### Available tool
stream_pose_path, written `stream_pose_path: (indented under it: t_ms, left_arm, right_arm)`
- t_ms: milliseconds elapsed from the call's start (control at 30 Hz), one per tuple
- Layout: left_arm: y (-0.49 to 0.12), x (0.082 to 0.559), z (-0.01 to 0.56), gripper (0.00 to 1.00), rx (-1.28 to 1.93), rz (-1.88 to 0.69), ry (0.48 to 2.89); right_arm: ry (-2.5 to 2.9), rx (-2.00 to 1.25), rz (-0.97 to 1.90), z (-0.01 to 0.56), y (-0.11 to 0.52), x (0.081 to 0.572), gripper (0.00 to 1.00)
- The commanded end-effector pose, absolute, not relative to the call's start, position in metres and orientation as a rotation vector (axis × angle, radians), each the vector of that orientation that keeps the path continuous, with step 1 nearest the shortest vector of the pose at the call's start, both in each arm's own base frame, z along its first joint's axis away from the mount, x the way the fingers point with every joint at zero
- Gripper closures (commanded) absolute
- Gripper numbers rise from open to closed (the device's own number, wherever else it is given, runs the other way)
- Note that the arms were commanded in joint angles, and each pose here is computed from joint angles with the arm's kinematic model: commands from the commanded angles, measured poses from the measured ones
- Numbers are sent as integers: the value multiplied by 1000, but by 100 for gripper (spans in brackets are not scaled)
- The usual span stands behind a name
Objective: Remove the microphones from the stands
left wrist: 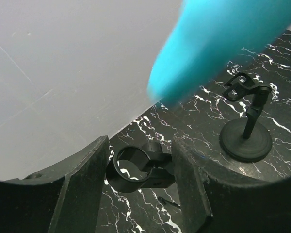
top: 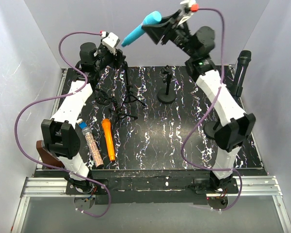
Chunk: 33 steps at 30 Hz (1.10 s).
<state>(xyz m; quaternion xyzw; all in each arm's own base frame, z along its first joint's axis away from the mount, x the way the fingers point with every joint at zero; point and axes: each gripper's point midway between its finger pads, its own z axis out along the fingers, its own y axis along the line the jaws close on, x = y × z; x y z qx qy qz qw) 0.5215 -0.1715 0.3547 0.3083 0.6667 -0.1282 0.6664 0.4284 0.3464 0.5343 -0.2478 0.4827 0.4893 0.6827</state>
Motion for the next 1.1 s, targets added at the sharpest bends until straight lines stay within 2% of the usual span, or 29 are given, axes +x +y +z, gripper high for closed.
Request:
stream_pose_path:
  t_ms: [0,100,200,267,300,733,867,1067]
  left_arm:
    - [-157,532,309,46,671,-275,1645]
    - [-164,529,320,41,675,-317,1615]
    - [-180,515,346,28,723,-416,1532]
    - [-191,503,361,6,752,-485,1502]
    - [-197,497,366,2,775,-525,1491]
    - [-245,415,431,2,998,-803,1314]
    - [-275,390,432,8,1103,-977,1303]
    - [-318,366,432,18,1198,-1034,1264]
  right_arm:
    - [707,-568,1064,657,295,338,99]
    - [754,-554,1058,645,294,351,99]
    - [780,-564,1031,634,290,358,99]
    - [802,-571,1014,626,286,363,99]
    - [816,-579,1008,621,284,365,99]
    - [908,-869,1090,548,278,341,99]
    - [870,-938,1120,546,280,328,99]
    - [845,-1021,1169,546,284,317,99]
